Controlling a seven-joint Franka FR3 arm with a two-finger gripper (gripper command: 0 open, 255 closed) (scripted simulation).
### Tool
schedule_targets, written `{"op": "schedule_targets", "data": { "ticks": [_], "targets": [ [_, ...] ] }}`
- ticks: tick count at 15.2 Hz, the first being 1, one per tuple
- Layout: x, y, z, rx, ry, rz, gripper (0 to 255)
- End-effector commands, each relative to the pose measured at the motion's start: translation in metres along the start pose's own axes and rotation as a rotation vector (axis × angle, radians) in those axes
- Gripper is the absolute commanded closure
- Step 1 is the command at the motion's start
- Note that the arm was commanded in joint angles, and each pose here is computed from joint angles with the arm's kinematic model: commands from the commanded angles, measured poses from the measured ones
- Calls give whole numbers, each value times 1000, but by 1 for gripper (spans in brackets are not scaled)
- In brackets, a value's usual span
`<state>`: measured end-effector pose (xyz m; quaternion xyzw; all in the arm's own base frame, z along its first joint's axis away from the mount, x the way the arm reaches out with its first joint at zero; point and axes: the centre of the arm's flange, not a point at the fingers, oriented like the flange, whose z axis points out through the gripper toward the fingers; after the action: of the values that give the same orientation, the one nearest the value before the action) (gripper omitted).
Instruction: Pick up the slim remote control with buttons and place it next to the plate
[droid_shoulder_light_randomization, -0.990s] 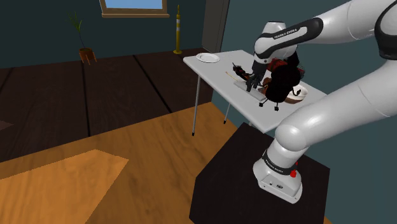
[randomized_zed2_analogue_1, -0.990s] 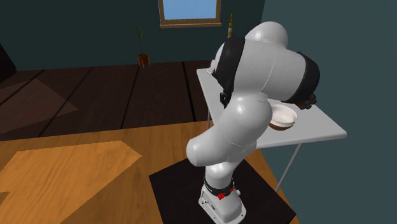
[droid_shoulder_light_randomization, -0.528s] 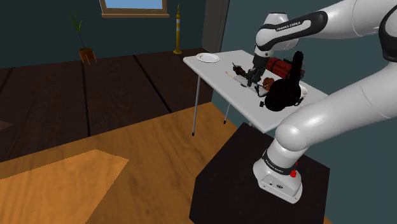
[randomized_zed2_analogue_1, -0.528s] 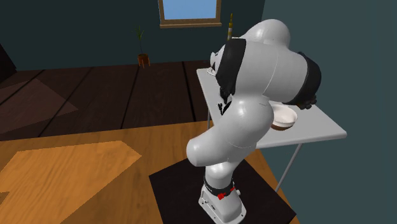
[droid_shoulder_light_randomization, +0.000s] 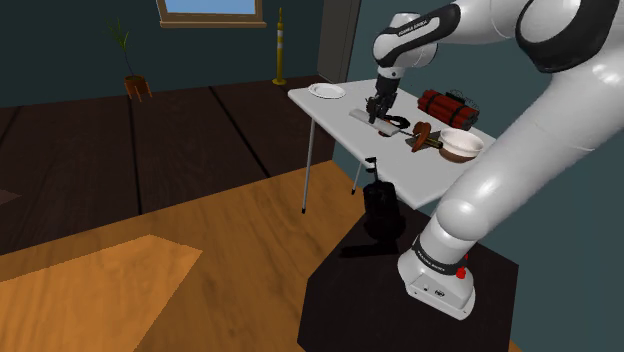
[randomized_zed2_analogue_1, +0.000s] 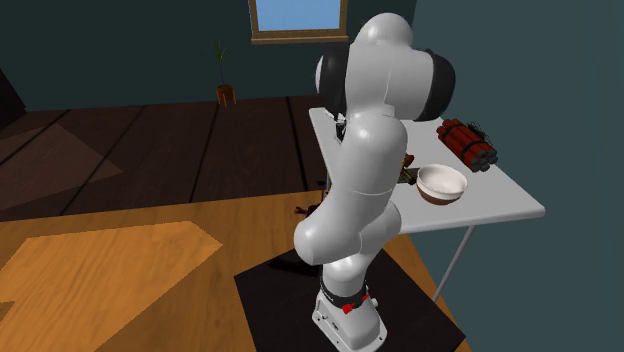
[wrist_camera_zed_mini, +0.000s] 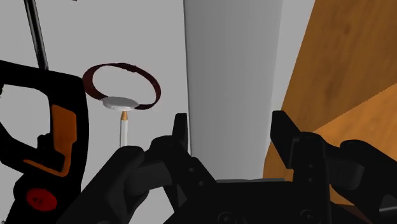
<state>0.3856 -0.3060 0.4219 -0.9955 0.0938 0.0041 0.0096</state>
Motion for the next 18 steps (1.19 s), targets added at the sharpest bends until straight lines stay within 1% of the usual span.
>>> {"op": "schedule_targets", "data": {
  "ticks": [1,18],
  "targets": [
    [28,1,0,0,1,-1,255],
    [252,15,-3,0,1,-1,255]
  ]
}}
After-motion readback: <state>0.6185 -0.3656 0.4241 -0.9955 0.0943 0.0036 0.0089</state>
